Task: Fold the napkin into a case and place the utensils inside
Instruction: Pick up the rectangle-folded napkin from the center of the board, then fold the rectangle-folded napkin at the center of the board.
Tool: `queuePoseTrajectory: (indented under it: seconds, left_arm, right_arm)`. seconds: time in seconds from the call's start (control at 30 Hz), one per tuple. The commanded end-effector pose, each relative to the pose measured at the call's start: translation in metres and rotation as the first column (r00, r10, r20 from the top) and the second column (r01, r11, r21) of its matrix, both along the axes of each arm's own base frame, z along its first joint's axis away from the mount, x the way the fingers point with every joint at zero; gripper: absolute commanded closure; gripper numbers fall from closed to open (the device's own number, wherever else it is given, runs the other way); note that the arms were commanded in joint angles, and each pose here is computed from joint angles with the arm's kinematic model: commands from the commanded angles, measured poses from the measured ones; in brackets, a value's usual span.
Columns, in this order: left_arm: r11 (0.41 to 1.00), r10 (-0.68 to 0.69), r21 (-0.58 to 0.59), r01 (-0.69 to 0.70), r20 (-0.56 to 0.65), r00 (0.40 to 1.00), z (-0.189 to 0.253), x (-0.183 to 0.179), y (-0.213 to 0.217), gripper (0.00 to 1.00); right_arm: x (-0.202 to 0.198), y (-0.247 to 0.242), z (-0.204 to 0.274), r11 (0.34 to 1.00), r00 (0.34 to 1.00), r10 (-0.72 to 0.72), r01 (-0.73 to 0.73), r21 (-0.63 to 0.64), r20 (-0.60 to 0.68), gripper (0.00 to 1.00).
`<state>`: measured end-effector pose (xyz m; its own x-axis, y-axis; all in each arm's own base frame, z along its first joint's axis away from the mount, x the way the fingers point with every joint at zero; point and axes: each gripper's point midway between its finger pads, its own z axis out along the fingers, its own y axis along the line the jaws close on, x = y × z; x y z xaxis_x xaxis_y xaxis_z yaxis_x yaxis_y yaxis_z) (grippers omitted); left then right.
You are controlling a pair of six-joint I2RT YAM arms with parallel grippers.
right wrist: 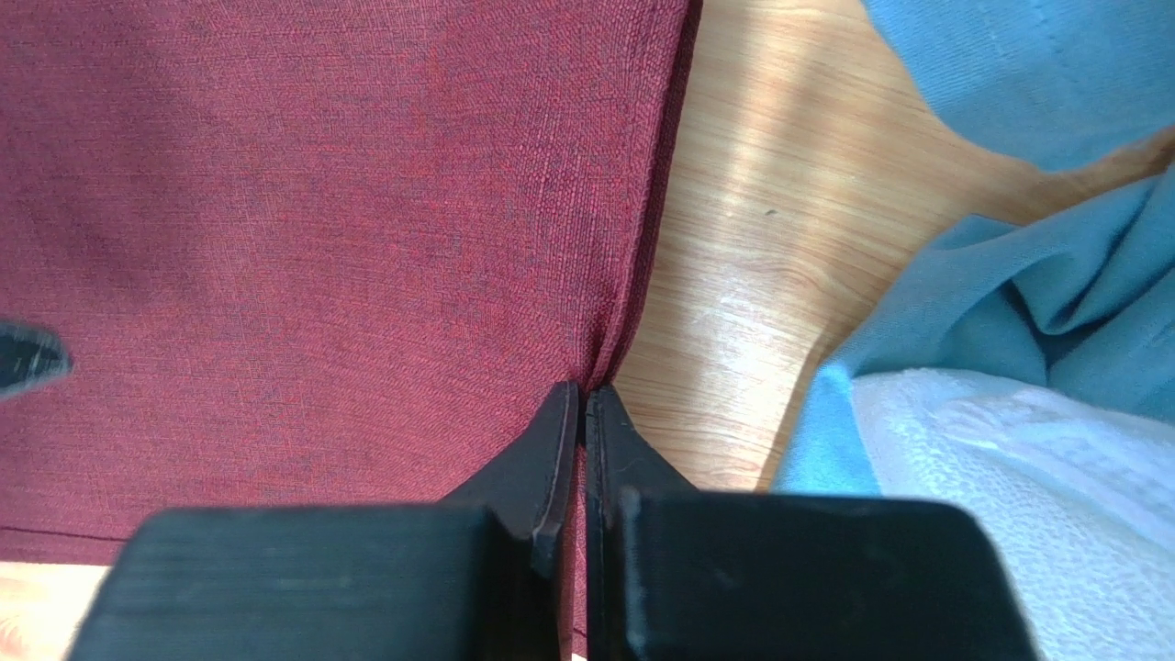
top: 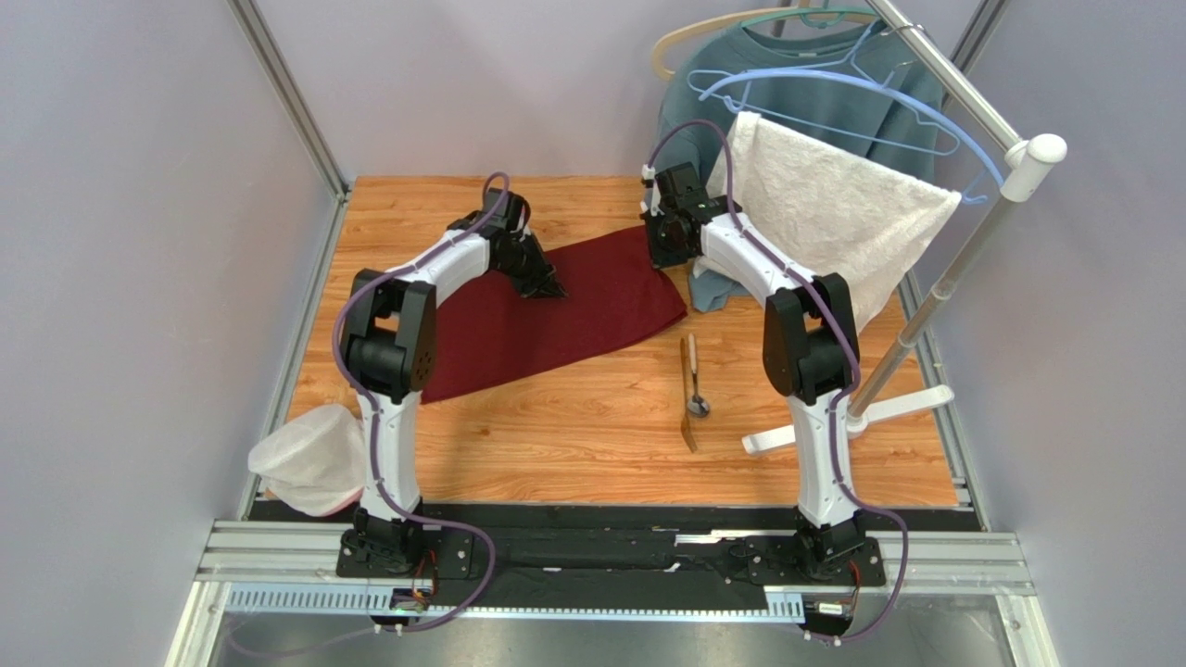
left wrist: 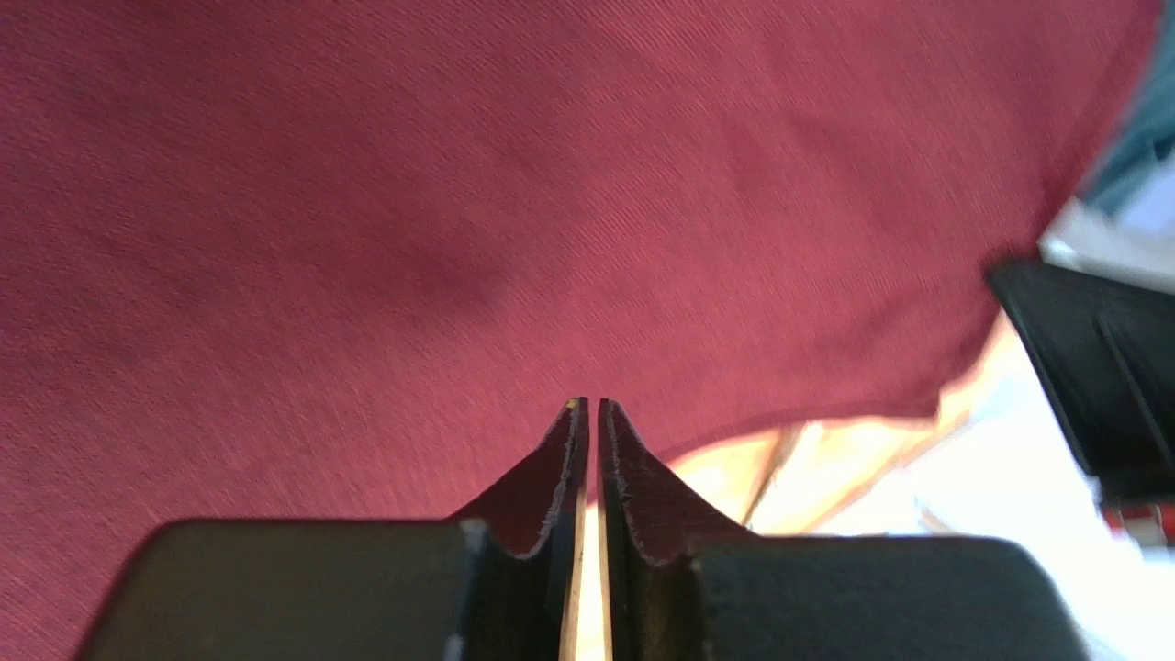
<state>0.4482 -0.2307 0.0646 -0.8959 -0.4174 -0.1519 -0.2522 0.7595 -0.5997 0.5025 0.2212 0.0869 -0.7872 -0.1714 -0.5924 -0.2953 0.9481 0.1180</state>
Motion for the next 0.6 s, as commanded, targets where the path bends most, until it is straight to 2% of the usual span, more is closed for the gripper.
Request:
queuePoseTrajectory:
  seconds: [0.0, 0.07, 0.23, 0.43, 0.57]
  left_arm:
    - [0.991, 0.11, 0.087, -0.106, -0.04, 0.993, -0.007, 0.016, 0.009, 0.91]
    - [0.98, 0.171, 0.121, -0.159, -0.096, 0.981, -0.02, 0.02, 0.012, 0.94]
    - [0.975, 0.207, 0.127, -0.185, -0.199, 0.958, -0.051, 0.016, -0.001, 0.97]
    - [0.983, 0.182, -0.004, -0.186, -0.188, 0.965, -0.049, 0.03, -0.039, 0.94]
    - [0.987, 0.147, -0.044, -0.155, -0.148, 0.978, -0.036, 0.034, -0.055, 0.94]
  right_arm:
    - [0.007, -0.004, 0.031, 1.0, 0.996, 0.001, -0.001, -0.003, 0.087, 1.0]
    - [0.006, -0.003, 0.039, 1.0, 0.995, 0.003, -0.004, 0.006, 0.098, 1.0]
    - [0.001, 0.006, 0.063, 0.999, 0.99, 0.024, -0.029, 0.033, 0.136, 1.0]
    - [-0.012, 0.034, 0.097, 0.99, 0.98, 0.075, -0.096, 0.105, 0.182, 1.0]
    - [-0.017, 0.046, 0.113, 0.981, 0.976, 0.087, -0.119, 0.152, 0.202, 1.0]
